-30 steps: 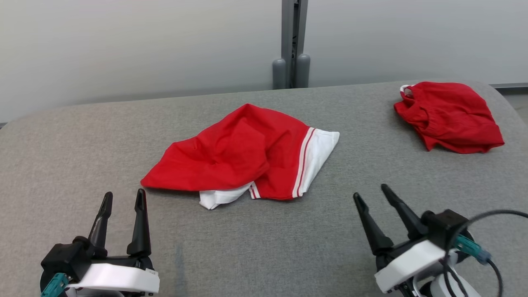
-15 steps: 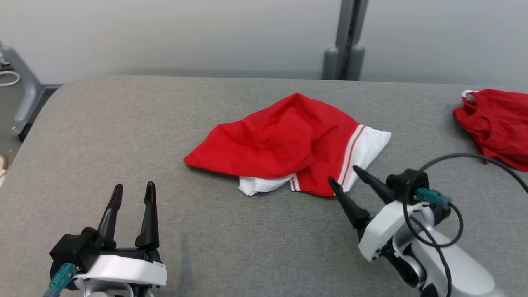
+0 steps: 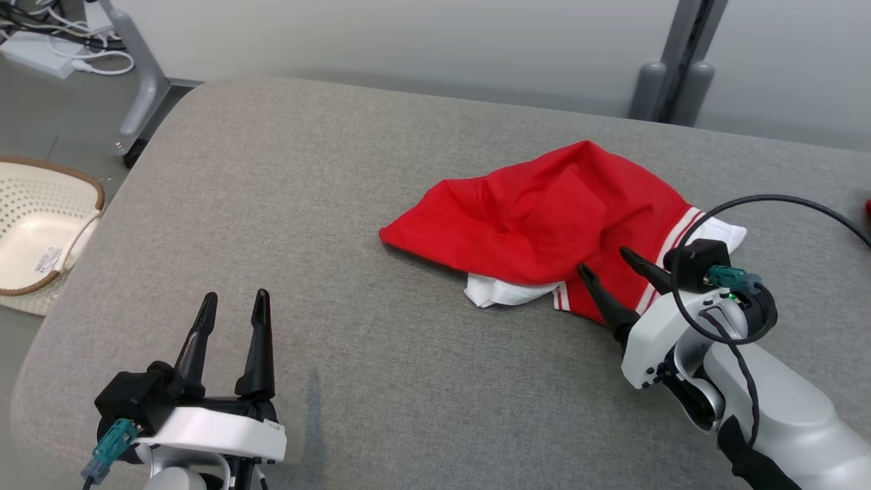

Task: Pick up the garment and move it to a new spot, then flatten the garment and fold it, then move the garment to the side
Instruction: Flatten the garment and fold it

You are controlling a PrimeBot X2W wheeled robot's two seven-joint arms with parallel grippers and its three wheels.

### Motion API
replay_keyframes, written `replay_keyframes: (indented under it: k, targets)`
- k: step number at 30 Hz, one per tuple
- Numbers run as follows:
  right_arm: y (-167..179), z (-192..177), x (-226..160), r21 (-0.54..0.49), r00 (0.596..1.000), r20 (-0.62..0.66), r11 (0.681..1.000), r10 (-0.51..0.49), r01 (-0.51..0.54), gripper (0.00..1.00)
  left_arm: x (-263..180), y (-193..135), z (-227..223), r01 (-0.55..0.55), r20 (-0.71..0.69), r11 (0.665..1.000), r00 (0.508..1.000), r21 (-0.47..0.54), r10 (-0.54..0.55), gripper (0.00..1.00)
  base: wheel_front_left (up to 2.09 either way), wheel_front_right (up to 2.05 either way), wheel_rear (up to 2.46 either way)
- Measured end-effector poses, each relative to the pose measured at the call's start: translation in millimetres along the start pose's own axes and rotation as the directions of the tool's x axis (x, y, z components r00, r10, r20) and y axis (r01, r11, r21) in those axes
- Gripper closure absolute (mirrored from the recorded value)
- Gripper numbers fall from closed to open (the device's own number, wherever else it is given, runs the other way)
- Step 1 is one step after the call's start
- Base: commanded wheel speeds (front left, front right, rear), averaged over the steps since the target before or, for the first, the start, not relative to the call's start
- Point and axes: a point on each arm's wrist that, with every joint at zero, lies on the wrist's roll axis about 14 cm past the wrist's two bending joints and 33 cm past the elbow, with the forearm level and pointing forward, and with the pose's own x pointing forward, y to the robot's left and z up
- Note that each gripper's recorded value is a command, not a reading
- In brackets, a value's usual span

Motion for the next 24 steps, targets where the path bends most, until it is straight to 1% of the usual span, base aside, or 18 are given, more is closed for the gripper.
replay_keyframes:
  k: [7, 8, 9, 10, 11, 14, 18, 19, 24]
  targets:
    - [9, -3, 16, -0.007, 0.999, -0.015, 0.999, 0.042, -0.042, 0.00, -4, 10, -1, -0.031, -0.007, 1.000, 1.000, 0.008, 0.031, 0.00, 0.00, 0.00, 0.00]
    - [9, -3, 17, -0.008, 0.999, -0.014, 0.999, 0.044, -0.044, 0.11, -4, 11, -1, -0.032, -0.008, 0.999, 0.999, 0.008, 0.032, 0.00, 0.00, 0.00, 0.00]
    - [10, -2, 18, -0.011, 0.999, -0.013, 0.999, 0.048, -0.048, 0.55, -4, 11, -1, -0.034, -0.009, 0.999, 0.999, 0.009, 0.034, 0.00, 0.00, 0.00, 0.00]
    - [10, -2, 19, -0.014, 0.999, -0.013, 0.999, 0.052, -0.052, 0.84, -4, 12, -2, -0.035, -0.010, 0.999, 0.999, 0.009, 0.035, 0.00, 0.00, 0.00, 0.00]
    - [11, -2, 20, -0.014, 0.998, -0.013, 0.998, 0.054, -0.054, 1.00, -4, 12, -2, -0.036, -0.011, 0.999, 0.999, 0.010, 0.036, 0.00, 0.00, 0.00, 0.00]
    - [11, -2, 21, -0.019, 0.998, -0.014, 0.998, 0.056, -0.056, 1.00, -5, 13, -2, -0.039, -0.011, 0.999, 0.999, 0.010, 0.039, 0.00, 0.00, 0.00, 0.00]
    - [9, 9, 19, -0.015, 0.999, 0.014, 0.999, 0.050, -0.050, 1.00, -4, 13, 1, -0.039, -0.002, 0.999, 0.999, 0.007, 0.039, 0.00, 0.00, 0.00, 0.00]
    - [5, 17, 16, -0.020, 0.999, 0.036, 0.999, 0.041, -0.040, 1.00, -4, 11, 2, -0.033, 0.003, 0.999, 0.999, 0.004, 0.033, 0.00, 0.00, 0.00, 0.00]
    - [-20, 35, -2, -0.045, 0.997, 0.076, 0.999, -0.013, 0.016, 1.00, -1, 1, 2, -0.001, 0.008, 1.000, 1.000, -0.006, 0.001, 0.00, 0.00, 0.00, 0.00]
